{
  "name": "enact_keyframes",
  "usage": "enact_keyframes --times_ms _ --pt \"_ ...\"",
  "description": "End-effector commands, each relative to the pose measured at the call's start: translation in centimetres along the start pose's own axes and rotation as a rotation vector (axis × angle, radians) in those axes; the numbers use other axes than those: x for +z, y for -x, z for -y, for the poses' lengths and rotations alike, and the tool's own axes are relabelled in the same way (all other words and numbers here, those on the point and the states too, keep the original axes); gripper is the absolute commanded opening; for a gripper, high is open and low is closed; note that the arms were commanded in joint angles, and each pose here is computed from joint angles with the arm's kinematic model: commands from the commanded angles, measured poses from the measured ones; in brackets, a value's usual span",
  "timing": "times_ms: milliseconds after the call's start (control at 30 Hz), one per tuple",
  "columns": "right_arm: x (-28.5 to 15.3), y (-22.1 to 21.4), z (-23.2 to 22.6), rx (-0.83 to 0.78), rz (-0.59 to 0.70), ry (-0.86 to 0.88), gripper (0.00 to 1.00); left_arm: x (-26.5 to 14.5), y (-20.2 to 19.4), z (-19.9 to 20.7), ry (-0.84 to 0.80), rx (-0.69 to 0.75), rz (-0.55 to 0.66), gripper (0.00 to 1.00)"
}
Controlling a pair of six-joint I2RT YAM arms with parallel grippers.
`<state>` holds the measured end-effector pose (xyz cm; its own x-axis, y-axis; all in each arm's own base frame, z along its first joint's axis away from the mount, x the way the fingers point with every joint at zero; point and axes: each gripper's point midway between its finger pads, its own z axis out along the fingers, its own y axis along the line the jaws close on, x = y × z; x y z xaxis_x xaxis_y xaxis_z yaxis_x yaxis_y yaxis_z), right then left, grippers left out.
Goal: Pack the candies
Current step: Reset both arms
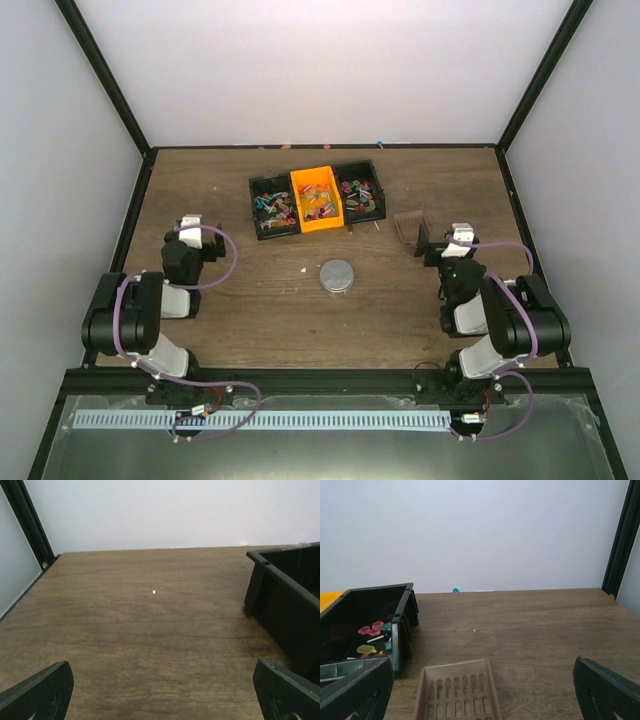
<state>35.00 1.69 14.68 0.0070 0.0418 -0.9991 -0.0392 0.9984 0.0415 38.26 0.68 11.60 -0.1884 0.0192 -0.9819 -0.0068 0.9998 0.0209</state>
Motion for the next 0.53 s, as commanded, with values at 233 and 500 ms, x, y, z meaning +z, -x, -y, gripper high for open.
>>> enact_keyframes --times_ms 233,500 --pt "1.86 0.69 0.72 -0.01 0.0 -0.031 1.0 0.25 2.03 -0.1 -0.011 -0.028 0.092 1.0" --pt "2.17 0.43 0.86 -0.006 -0.017 -0.04 1.0 0.35 2.06 -0.12 -0.011 -0.03 0.088 1.0"
